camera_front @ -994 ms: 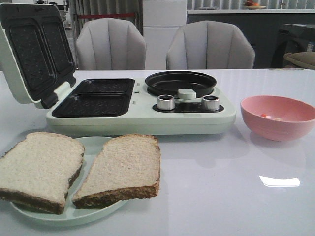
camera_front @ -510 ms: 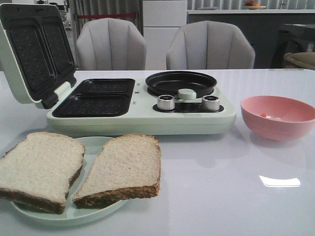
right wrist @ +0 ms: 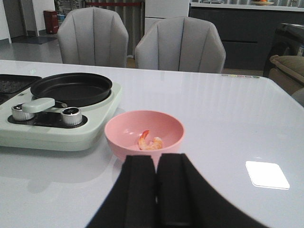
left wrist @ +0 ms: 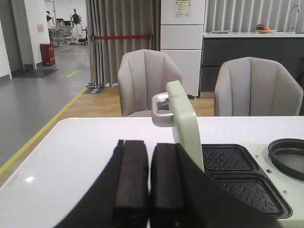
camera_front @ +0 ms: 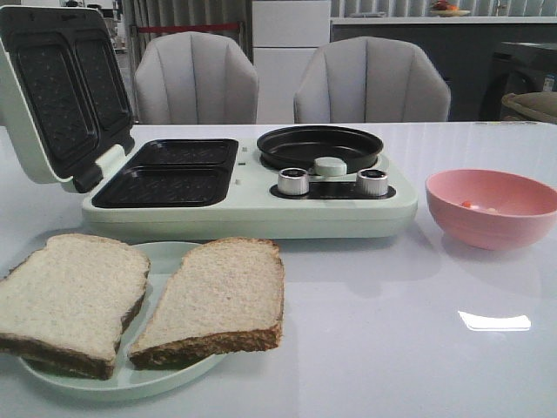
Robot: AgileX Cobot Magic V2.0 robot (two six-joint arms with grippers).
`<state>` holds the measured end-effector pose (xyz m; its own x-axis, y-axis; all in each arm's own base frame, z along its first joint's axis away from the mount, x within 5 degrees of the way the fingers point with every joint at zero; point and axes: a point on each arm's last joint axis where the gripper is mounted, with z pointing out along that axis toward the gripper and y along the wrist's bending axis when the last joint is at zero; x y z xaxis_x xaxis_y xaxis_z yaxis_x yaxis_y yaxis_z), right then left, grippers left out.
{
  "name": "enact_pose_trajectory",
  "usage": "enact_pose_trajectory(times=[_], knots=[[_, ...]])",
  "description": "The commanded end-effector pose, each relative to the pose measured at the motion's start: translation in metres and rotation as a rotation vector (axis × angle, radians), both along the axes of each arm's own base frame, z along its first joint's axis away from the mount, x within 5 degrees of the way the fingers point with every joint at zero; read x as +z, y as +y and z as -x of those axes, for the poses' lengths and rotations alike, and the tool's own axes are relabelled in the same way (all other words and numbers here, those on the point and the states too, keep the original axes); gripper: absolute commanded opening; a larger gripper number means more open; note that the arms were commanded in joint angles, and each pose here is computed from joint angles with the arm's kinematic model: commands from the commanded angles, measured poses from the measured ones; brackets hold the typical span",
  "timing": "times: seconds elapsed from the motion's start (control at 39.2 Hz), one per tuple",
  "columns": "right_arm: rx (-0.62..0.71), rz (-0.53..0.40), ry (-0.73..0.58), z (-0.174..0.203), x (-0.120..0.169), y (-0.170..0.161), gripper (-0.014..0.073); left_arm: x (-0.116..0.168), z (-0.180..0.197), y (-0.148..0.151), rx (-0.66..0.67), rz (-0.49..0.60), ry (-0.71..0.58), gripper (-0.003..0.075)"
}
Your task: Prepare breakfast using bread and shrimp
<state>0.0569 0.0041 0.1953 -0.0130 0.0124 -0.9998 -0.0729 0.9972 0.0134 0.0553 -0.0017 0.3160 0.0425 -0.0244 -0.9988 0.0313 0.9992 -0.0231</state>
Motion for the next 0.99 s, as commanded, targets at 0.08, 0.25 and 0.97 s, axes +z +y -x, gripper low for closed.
enact_pose_trajectory(times=[0.08, 0.25, 0.97], knots=[[0.002, -0.002, -0.112, 0.0024, 0.0124, 0.0, 0.0134, 0.017, 0.0004, 0.0001, 0.001, 0.011, -0.086, 0.0216], [0.002, -0.002, -0.112, 0.0024, 0.0124, 0.0, 0.0134, 0.0166, 0.0003, 0.0001, 0.001, 0.004, -0.081, 0.0482], [0.002, -0.002, -0.112, 0.0024, 0.0124, 0.0, 0.0134, 0.0124, -0.0001, 0.0004, 0.008, -0.046, -0.036, 0.0497]])
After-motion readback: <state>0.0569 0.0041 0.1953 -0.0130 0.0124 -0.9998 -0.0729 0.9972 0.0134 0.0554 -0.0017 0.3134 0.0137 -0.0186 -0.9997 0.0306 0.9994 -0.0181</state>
